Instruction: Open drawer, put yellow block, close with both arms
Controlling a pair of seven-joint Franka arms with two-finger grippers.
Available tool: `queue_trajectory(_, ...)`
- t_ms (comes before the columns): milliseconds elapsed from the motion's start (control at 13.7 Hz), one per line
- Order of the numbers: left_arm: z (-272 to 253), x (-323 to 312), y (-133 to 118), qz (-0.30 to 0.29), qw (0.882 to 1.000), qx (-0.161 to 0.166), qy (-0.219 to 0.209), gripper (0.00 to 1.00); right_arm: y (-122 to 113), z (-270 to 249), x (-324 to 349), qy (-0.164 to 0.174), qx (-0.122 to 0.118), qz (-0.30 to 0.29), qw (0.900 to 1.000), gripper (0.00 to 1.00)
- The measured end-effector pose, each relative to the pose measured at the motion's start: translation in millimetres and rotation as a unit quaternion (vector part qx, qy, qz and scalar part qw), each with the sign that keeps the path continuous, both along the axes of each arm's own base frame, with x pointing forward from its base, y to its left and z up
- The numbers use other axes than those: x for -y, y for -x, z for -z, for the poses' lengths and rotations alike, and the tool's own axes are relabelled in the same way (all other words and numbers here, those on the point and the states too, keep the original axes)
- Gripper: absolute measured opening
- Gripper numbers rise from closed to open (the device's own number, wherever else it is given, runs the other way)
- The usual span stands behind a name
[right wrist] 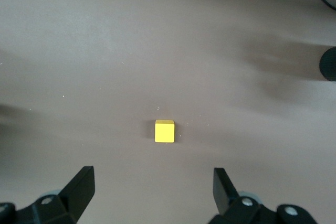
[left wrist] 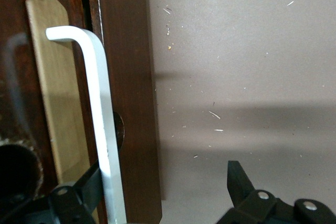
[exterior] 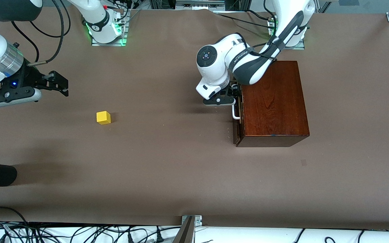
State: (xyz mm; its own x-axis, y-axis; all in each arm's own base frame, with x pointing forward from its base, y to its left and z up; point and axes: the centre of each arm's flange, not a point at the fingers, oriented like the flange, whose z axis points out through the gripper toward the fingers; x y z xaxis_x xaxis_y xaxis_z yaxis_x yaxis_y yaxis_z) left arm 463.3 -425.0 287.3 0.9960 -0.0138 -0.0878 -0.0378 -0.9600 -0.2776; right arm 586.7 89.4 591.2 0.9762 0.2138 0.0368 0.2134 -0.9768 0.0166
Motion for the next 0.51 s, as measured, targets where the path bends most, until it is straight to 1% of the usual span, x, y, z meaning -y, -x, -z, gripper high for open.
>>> queue_trajectory(218,8,2,-1,-0.001,1.000,0.001,0.006,1.00,0,0,0,0.000,0.000,0.000,1.000,1.00)
queue_trajectory(510,9,15,-2,-0.009,0.999,0.023,0.041,1.00,0,0,0,0.000,0.000,0.000,1.000,1.00)
